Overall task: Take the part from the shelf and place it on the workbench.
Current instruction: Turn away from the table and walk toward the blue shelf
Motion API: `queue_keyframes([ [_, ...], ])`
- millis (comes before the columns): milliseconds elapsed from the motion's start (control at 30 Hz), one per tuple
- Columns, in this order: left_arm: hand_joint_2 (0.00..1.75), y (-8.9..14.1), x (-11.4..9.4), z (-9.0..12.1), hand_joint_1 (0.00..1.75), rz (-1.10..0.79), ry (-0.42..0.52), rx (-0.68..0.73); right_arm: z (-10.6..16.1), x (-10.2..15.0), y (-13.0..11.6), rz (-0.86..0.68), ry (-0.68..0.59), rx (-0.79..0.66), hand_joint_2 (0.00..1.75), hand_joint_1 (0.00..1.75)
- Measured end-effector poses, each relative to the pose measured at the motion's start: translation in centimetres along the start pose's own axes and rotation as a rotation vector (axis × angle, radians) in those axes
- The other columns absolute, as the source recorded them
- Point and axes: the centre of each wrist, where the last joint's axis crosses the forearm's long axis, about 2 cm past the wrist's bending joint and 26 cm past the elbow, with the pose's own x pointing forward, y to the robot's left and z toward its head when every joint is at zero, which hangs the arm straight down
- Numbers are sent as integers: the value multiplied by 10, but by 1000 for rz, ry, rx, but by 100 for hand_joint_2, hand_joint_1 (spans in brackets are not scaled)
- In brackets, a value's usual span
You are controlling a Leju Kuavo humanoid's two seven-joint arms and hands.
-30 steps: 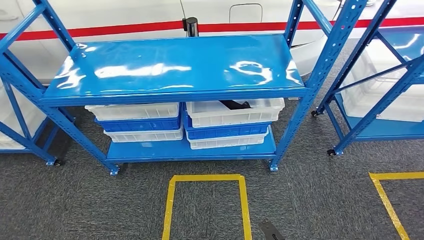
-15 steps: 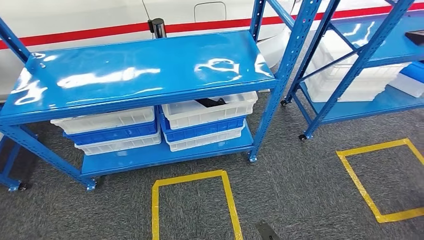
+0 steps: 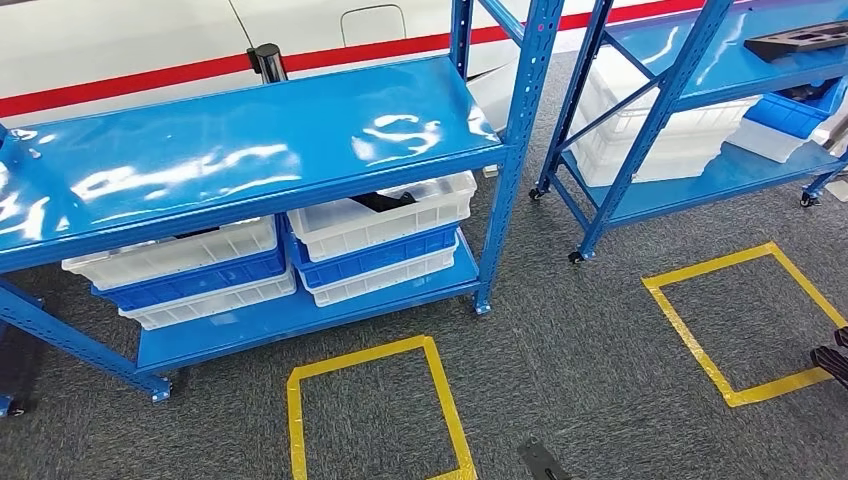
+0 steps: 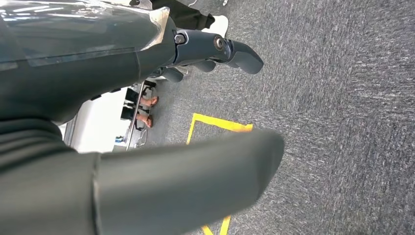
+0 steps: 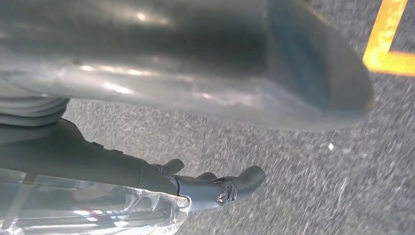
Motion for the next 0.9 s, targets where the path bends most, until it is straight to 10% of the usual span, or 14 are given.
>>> queue_keyframes([
  [100, 175, 0, 0, 0, 0, 2, 0, 7, 0, 1, 1, 3, 10, -10, 175, 0],
  [733, 175, 3, -8, -4, 0, -7, 7, -11, 1, -4, 3, -51, 45, 1, 175, 0],
  [833, 175, 5, -10, -5, 0, -3, 6, -18, 1, -7, 4, -82, 48, 13, 44, 0],
  [867, 131, 6, -11, -6, 0, -1, 6, -20, 1, -7, 5, -91, 49, 17, 0, 0],
  [900, 87, 7, -12, -6, 0, 0, 5, -21, 1, -8, 5, -101, 49, 21, 0, 0],
])
